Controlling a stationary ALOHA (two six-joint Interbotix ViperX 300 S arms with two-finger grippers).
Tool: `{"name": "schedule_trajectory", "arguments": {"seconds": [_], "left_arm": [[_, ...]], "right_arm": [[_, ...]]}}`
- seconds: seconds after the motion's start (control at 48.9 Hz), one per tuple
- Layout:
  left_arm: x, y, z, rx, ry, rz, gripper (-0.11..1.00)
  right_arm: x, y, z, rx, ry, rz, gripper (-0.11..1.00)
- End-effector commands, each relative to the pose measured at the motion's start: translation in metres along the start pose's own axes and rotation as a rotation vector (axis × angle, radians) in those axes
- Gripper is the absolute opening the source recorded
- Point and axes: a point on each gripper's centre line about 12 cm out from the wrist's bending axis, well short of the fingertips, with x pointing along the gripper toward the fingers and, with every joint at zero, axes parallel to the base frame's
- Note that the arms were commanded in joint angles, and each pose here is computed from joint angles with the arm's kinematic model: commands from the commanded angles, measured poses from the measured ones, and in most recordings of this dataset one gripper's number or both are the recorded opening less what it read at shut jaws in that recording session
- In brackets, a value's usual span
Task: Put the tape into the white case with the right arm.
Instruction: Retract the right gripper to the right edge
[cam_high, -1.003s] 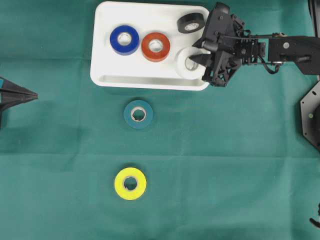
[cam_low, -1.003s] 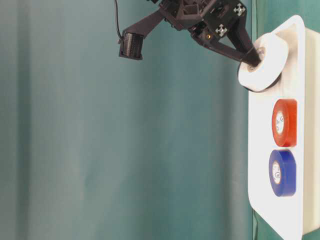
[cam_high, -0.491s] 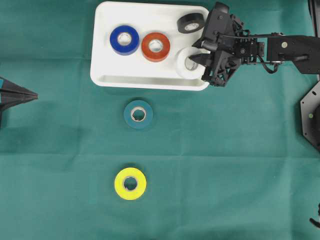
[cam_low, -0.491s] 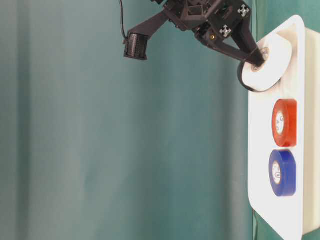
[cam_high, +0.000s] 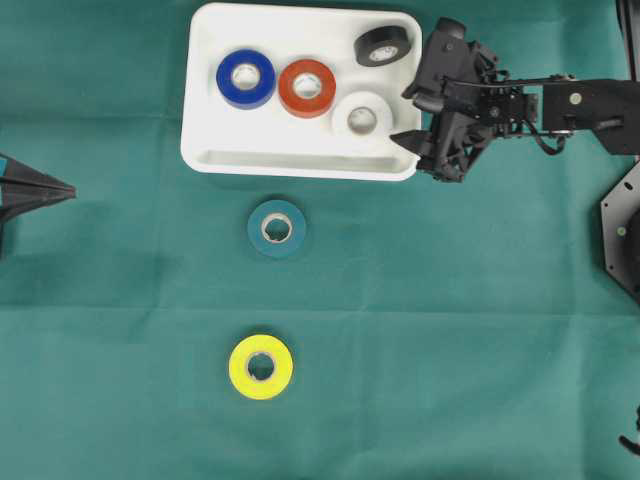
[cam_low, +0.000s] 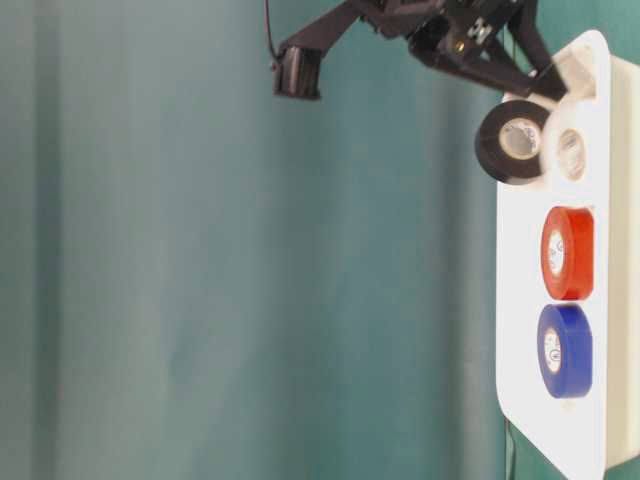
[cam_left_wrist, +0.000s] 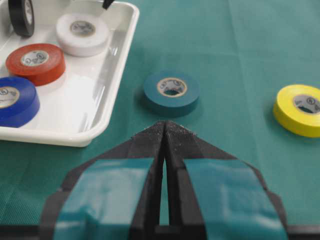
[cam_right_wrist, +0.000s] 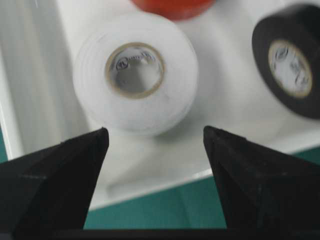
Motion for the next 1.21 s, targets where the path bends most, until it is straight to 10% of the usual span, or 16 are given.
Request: {"name": "schedule_trajectory", "arguments": {"seconds": [0.0,1.187], "left_arm": [[0.001,0.0,0.006,-0.002,-0.012,0.001,0.0],[0.001,0.0,0.006,-0.002,-0.012,0.003,0.0]], "right_arm": [[-0.012,0.001,0.005,0.0,-0.04,0.006,0.38],[-0.117,-0.002,-0.093,-0.002,-0.227,0.044,0.38]]}}
